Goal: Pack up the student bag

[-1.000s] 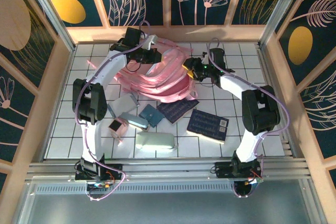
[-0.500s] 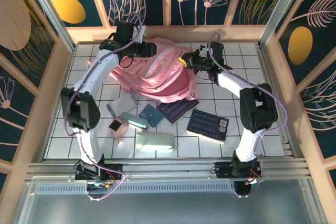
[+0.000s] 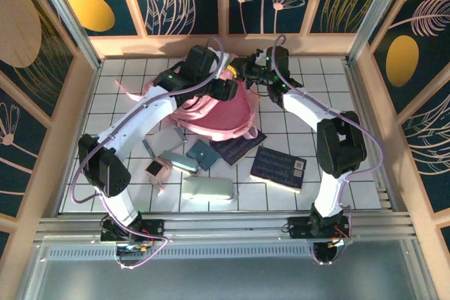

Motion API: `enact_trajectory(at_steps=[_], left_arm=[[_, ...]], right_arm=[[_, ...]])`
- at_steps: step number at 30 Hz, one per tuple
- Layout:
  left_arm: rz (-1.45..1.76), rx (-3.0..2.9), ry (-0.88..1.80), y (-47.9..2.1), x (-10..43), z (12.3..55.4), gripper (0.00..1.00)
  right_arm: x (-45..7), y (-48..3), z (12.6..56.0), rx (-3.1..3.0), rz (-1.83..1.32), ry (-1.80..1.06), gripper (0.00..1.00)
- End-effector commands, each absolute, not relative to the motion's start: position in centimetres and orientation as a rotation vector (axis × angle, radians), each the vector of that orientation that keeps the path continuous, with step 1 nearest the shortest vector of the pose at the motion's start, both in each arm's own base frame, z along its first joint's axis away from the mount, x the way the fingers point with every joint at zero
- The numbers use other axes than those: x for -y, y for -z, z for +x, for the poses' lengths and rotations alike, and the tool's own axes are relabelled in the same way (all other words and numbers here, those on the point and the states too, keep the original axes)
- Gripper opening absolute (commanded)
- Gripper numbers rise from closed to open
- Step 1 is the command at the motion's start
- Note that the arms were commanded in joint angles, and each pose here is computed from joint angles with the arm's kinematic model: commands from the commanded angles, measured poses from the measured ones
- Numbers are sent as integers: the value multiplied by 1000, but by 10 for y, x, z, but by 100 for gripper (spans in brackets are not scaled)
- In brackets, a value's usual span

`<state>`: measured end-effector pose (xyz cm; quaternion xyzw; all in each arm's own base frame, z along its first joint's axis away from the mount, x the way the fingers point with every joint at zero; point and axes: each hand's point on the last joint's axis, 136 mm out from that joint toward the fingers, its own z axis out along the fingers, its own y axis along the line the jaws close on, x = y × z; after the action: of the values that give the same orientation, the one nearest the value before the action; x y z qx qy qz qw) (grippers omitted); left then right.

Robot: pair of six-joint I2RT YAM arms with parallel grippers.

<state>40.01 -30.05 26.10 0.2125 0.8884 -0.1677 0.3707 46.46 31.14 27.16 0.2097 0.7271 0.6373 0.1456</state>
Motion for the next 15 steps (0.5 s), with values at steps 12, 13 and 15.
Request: enact_trajectory(at_steps=[12,13,15], left_arm=[[437,-2224,-94,-227,270,430,76],[430,-2220,-108,-227,269,432,74],[417,-2203,-123,-230,268,436,66]], right_arm=[[-324,-319,454,-1985,495,-1954,0],[-324,-320,454,-1984,493,-1956,0],[-324,-319,454,-1984,498,-1955,0]])
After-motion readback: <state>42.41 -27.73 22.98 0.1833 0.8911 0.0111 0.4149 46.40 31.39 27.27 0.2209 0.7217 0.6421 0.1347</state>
